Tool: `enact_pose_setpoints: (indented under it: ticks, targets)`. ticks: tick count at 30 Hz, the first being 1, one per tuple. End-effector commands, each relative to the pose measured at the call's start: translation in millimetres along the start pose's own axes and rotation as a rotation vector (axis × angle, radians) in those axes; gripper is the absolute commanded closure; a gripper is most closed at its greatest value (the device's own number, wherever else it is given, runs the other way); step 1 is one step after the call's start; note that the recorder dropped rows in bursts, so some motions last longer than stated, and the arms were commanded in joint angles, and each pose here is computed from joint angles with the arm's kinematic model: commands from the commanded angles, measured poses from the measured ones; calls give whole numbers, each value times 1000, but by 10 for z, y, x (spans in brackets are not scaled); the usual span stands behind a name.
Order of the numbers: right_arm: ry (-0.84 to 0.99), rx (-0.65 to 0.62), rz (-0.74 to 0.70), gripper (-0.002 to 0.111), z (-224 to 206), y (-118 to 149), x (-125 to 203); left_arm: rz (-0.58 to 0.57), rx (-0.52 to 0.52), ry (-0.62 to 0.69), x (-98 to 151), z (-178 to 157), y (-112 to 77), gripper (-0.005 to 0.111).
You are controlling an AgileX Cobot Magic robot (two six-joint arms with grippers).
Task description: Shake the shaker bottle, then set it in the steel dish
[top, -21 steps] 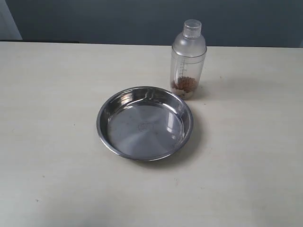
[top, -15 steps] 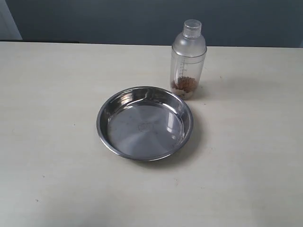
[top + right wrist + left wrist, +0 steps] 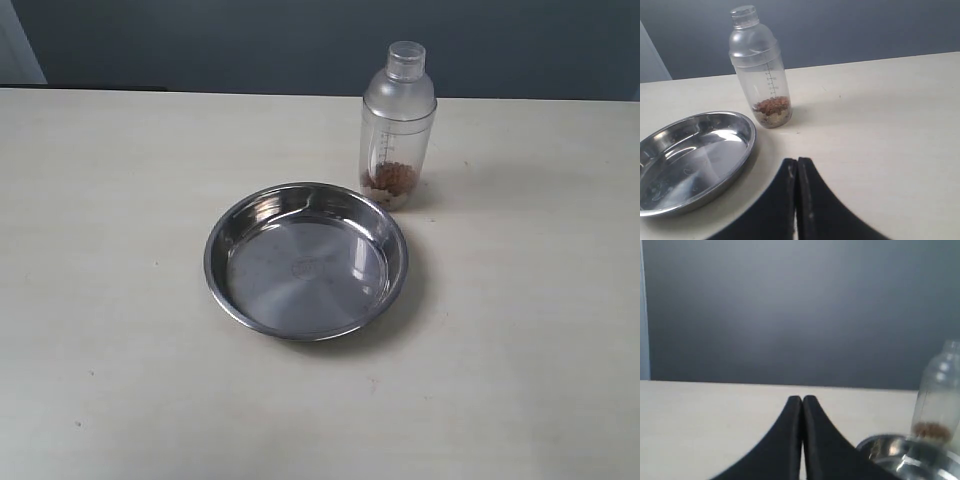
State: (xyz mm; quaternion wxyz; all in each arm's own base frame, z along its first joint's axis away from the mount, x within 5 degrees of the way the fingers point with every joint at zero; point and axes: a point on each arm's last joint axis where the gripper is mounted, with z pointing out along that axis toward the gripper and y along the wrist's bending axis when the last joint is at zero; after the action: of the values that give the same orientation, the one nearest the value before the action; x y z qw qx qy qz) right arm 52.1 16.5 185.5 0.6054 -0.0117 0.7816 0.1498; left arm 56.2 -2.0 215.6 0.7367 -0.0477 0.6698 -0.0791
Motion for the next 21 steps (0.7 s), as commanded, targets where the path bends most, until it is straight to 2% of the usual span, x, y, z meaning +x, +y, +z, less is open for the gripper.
enact_pose_setpoints:
  ticks: [1, 6, 10, 12, 16, 18, 21]
  targets:
    - [-12, -1, -3, 109, -2, 0, -7, -179, 2, -119, -94, -10, 12, 106]
    - [-12, -1, -3, 109, -2, 0, -7, -342, 10, -144, -116, -13, 17, 106]
    - [-12, -1, -3, 109, -2, 0, -7, -341, 17, -215, -180, -24, 22, 106]
    - [-12, -1, -3, 109, -2, 0, -7, -332, 22, -277, -234, -38, 26, 106]
    - [-12, -1, -3, 109, -2, 0, -7, -399, 47, -460, -390, -90, 44, 106]
    - [-12, -1, -3, 109, -2, 0, -7, -361, 53, -466, -530, -36, 9, 106]
    - [-12, -1, -3, 109, -2, 0, -7, -164, 94, -406, -811, 179, -133, 106]
